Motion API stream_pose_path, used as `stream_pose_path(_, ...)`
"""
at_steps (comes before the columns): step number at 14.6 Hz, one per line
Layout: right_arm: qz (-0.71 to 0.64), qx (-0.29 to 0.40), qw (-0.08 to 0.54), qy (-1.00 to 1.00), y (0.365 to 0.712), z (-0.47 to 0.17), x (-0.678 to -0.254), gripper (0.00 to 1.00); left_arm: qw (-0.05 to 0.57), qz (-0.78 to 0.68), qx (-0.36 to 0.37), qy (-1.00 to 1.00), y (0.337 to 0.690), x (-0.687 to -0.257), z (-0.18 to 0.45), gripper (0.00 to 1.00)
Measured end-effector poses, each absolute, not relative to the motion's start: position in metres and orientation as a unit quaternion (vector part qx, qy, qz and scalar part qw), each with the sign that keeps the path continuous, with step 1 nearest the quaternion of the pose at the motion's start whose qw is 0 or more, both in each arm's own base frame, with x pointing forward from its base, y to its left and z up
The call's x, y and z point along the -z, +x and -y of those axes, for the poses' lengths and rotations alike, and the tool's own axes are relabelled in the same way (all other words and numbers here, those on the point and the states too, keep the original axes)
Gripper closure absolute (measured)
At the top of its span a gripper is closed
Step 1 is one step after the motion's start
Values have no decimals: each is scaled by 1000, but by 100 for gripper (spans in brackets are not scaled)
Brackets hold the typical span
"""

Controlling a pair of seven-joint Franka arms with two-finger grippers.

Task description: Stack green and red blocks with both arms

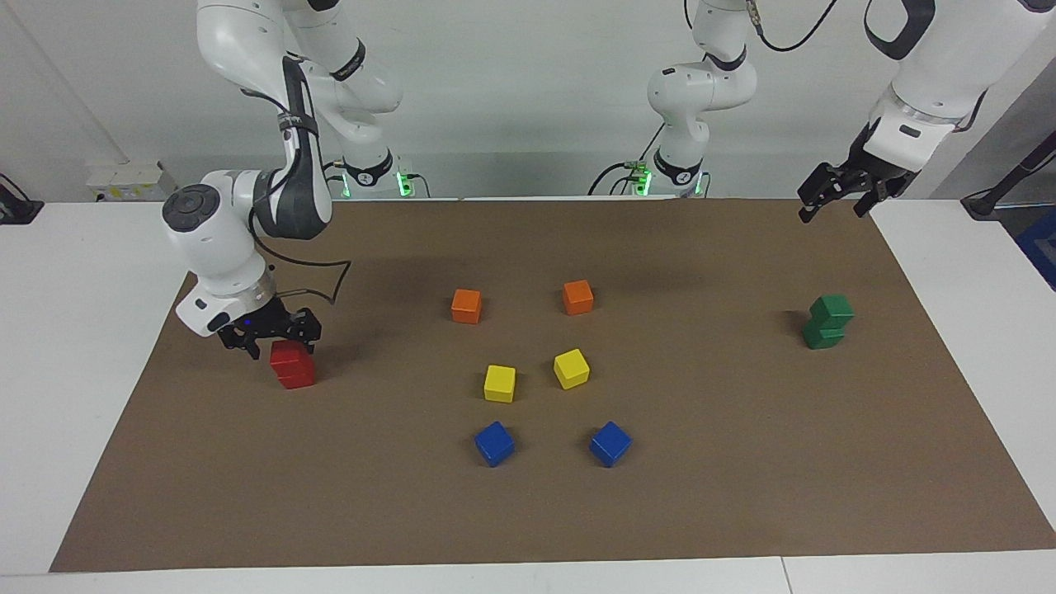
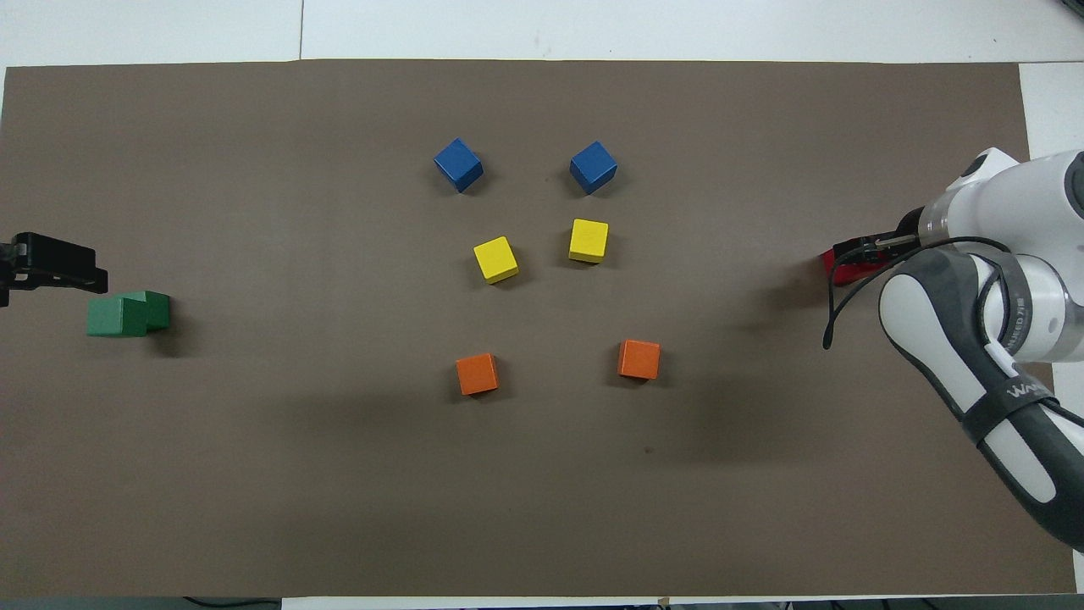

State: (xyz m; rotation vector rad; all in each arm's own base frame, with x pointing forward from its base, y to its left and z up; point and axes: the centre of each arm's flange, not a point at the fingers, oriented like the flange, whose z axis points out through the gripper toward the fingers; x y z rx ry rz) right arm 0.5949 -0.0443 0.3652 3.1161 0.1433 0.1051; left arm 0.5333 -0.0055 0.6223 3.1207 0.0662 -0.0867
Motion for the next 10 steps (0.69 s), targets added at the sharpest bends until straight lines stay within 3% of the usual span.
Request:
stream_pose_path(4, -48, -9, 9, 999, 595, 42, -386, 0, 9, -19, 28, 999, 533, -623, 8, 0)
stream_pose_path(10, -58, -6, 18, 998, 578, 20, -489, 0, 10, -19, 24, 1000, 533, -626, 8, 0)
